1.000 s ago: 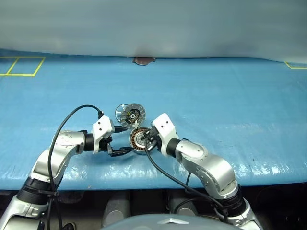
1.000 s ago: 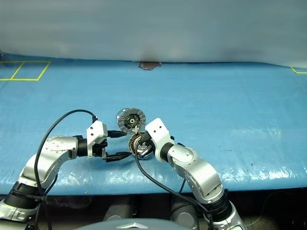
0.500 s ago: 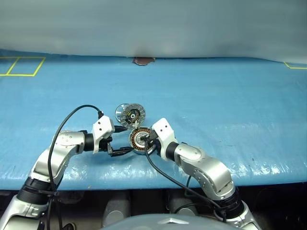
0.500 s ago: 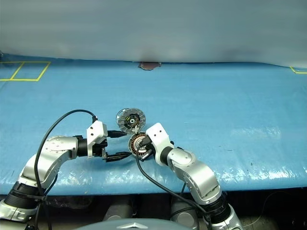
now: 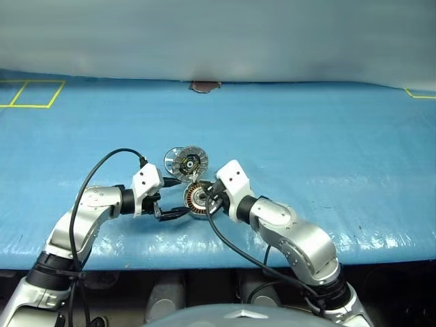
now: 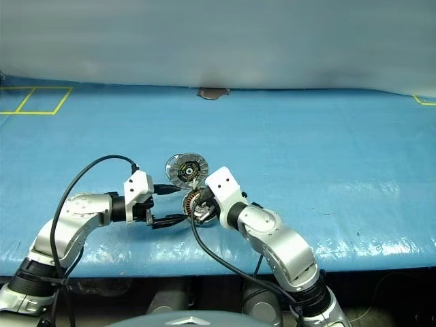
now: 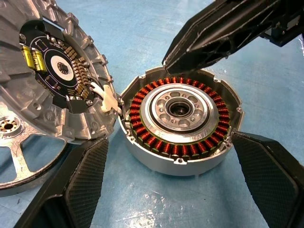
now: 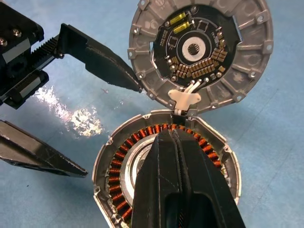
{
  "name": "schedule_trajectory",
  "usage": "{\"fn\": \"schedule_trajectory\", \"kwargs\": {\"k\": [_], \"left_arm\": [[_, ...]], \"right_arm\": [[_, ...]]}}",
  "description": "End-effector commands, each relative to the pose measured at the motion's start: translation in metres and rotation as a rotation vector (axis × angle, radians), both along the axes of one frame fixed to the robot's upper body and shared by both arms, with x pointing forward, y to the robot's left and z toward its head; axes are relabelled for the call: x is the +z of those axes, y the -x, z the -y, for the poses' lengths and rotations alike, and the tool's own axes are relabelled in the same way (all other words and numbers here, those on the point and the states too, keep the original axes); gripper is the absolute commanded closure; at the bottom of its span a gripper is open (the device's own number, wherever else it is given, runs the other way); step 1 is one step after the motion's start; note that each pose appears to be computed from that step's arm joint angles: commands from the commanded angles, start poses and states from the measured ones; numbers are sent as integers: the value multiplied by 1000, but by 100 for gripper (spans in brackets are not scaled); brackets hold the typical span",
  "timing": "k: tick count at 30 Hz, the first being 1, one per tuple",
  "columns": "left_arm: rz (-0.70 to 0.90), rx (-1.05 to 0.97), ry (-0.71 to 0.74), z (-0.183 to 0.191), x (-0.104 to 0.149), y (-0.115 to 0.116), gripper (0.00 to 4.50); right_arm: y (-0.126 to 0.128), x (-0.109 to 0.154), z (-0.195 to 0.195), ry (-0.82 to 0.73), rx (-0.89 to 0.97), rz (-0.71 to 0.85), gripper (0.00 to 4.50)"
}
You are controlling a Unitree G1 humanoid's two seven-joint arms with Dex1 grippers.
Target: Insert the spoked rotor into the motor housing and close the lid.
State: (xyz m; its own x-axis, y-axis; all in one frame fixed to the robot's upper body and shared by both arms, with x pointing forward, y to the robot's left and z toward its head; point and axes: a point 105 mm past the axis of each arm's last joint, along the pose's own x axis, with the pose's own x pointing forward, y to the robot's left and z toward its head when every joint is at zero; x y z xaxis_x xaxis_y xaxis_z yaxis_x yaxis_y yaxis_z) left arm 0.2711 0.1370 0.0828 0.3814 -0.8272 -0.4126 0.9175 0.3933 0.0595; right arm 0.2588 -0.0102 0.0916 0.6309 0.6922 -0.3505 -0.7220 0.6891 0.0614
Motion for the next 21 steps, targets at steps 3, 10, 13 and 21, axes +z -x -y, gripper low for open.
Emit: {"fn": "schedule_trajectory", "kwargs": {"k": [3, 10, 13, 21], "left_arm": [[36, -6, 6, 2, 9, -3, 0], [31, 5, 21, 1, 11, -2, 0], [23, 1, 30, 1, 11, -1, 0], [10, -3, 41, 2, 12, 0, 0]], "right_arm": [[2, -1, -5, -20, 23, -11, 446], [4, -17, -6, -11, 16, -69, 446], [4, -19, -5, -10, 7, -77, 446], [4, -3, -9, -13, 39, -14, 446]]}}
